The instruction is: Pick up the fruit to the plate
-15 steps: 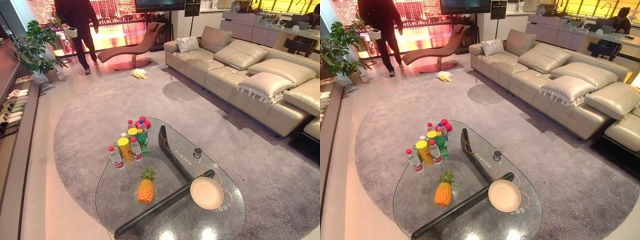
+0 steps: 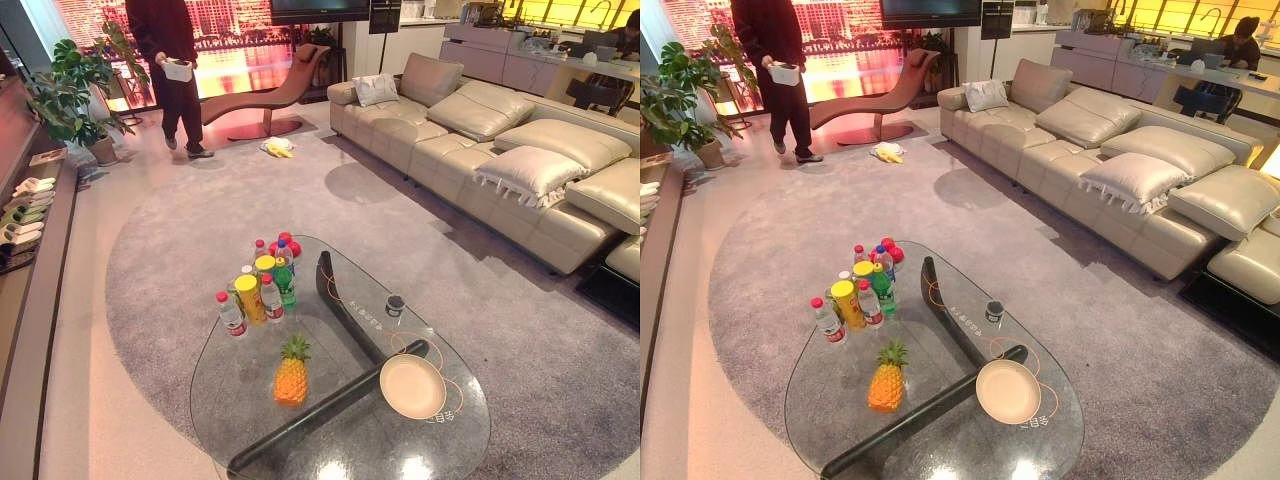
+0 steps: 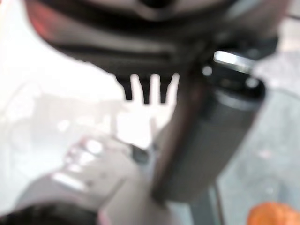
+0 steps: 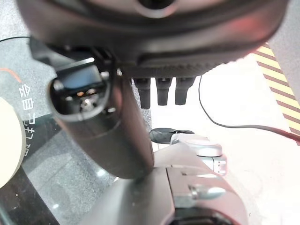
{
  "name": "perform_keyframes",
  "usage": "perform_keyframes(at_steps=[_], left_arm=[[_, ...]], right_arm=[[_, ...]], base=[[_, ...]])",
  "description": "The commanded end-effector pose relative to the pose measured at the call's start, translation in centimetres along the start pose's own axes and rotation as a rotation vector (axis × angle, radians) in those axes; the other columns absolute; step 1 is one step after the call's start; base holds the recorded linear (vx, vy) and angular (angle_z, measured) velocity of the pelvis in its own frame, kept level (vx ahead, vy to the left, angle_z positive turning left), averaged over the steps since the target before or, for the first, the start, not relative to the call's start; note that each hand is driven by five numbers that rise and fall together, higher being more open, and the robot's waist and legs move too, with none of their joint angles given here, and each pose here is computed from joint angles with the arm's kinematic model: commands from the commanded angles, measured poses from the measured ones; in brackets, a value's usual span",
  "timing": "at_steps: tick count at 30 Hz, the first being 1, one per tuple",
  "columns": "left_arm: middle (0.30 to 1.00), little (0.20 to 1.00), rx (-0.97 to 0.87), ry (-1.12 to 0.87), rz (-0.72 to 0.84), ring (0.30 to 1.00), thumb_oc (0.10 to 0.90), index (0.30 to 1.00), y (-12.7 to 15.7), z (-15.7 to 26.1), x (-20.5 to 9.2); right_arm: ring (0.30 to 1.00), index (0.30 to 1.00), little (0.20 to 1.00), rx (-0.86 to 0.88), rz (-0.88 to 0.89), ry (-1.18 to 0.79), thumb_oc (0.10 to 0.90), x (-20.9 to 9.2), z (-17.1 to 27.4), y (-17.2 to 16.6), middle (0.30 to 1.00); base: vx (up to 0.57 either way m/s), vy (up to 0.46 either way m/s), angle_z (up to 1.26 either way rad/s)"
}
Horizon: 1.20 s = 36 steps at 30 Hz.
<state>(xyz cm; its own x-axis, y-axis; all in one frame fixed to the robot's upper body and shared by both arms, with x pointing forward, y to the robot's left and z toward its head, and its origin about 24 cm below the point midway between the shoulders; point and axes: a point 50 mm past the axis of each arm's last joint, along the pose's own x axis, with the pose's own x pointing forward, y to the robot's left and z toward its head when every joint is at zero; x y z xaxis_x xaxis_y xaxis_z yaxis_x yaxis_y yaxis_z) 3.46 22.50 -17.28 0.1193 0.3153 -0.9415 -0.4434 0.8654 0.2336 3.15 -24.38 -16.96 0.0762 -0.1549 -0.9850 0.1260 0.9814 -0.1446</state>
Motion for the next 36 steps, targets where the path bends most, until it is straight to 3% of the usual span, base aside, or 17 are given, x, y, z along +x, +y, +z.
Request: perform_keyframes(at_steps=[1, 8, 12, 16, 28, 36], left_arm=[[0.9, 0.9, 0.031, -0.114, 0.07, 0.9, 0.8, 0.9, -0.6, 3.9, 0.1], [0.9, 0.9, -0.006, -0.24, 0.109, 0.9, 0.8, 0.9, 0.3, 6.1, 0.0], [0.9, 0.9, 0.12, -0.475, 0.133, 0.9, 0.8, 0.9, 0.0, 9.5, -0.9], [0.9, 0.9, 0.121, -0.619, 0.123, 0.9, 0.8, 0.9, -0.9, 12.4, -1.8], [0.9, 0.9, -0.025, -1.175, 0.016, 0.9, 0.8, 0.9, -4.4, 23.6, -9.8], [0.9, 0.9, -0.015, -1.335, -0.062, 0.9, 0.8, 0.9, -5.0, 27.7, -14.4]], right_arm=[[0.9, 0.9, 0.9, -0.007, 0.072, -0.021, 0.8, 0.1, 2.2, 2.6, 0.9], [0.9, 0.9, 0.9, -0.017, 0.054, -0.023, 0.8, 0.0, 3.1, 1.4, 0.9], [0.9, 0.9, 0.9, -0.031, 0.037, -0.037, 0.8, -0.1, 3.6, 0.5, 0.9], [0.9, 0.9, 0.9, -0.051, 0.026, -0.08, 0.8, -0.3, 4.7, 0.0, 0.9], [0.9, 0.9, 0.9, -0.038, -0.011, -0.249, 0.8, -1.1, 8.4, -0.8, 0.9], [0.9, 0.9, 0.9, -0.006, -0.019, -0.295, 0.8, -1.3, 9.4, -0.8, 0.9]], base=[[0.0, 0.0, 0.0], [0.0, 0.006, 0.0], [0.0, 0.048, -0.01], [-0.08, 0.054, -0.06], [-0.11, 0.029, -0.06], [-0.02, -0.011, 0.01]])
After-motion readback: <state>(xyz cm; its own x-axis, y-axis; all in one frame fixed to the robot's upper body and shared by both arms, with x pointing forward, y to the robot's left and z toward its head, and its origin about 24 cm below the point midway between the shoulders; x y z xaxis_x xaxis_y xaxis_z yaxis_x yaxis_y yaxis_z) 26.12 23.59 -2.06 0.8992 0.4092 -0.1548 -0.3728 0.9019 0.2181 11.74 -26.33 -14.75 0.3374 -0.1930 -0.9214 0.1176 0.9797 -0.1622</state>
